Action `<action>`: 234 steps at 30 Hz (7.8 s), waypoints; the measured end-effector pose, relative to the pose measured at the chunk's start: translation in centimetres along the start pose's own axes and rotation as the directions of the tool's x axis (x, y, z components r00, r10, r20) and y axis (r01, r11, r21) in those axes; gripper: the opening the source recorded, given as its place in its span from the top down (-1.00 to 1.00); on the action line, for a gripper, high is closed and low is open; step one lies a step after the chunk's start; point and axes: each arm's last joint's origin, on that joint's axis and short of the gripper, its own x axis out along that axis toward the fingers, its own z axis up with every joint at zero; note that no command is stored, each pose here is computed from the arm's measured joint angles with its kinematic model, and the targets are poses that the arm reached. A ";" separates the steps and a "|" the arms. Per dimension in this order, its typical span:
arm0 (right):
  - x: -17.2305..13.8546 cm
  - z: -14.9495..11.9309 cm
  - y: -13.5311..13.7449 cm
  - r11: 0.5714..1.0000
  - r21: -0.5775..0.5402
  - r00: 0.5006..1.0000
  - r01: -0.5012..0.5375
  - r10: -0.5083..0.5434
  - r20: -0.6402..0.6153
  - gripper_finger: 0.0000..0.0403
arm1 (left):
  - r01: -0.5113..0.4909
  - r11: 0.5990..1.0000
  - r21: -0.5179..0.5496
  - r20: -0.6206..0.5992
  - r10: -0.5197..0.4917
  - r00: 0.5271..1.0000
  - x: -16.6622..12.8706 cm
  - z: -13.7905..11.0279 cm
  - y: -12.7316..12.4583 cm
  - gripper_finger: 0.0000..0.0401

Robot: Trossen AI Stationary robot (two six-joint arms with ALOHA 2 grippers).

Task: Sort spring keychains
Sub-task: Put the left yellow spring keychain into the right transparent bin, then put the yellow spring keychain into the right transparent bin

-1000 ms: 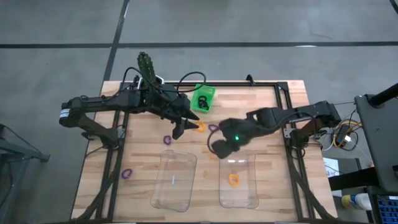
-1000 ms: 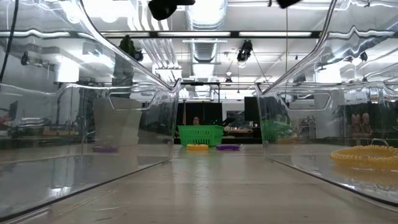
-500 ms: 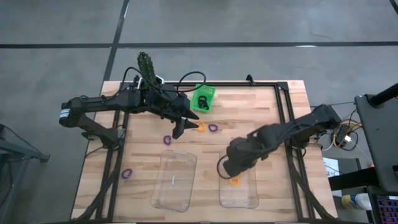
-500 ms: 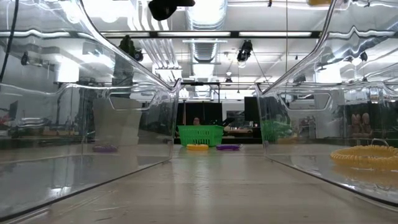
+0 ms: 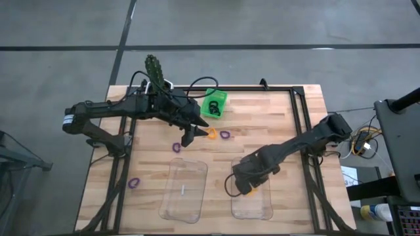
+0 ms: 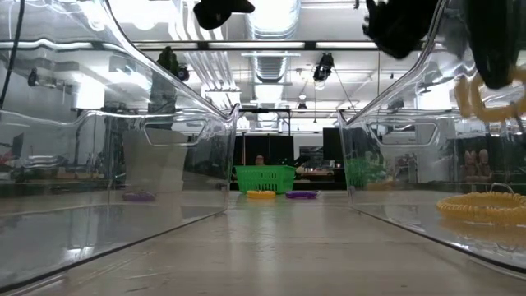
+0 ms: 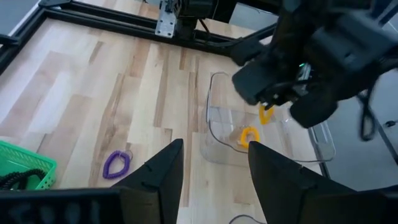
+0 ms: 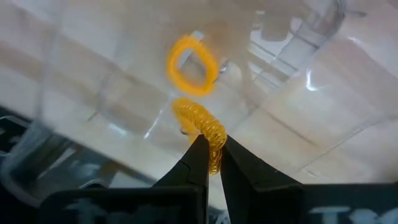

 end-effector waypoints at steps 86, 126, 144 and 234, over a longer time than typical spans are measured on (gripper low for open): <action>-11.6 1.7 3.4 0.945 -0.121 0.850 -0.303 0.326 0.415 -0.09 | -0.418 0.841 -0.344 -0.575 0.163 0.801 16.1 -10.6 14.4 0.14; -11.6 1.8 3.5 0.945 -0.138 0.841 -0.297 0.327 0.432 -0.09 | -0.450 0.860 -0.239 -0.618 0.223 0.754 17.8 -12.5 15.6 0.90; -11.6 1.9 3.4 0.949 -0.144 0.829 -0.280 0.315 0.462 -0.09 | -0.299 0.898 -0.323 -0.583 0.060 0.810 15.2 -9.2 13.5 0.99; -18.0 4.0 -2.8 0.919 -0.185 0.841 -0.348 0.394 0.371 0.91 | -0.091 0.959 -0.269 0.093 0.120 0.988 -2.3 1.7 5.1 -0.03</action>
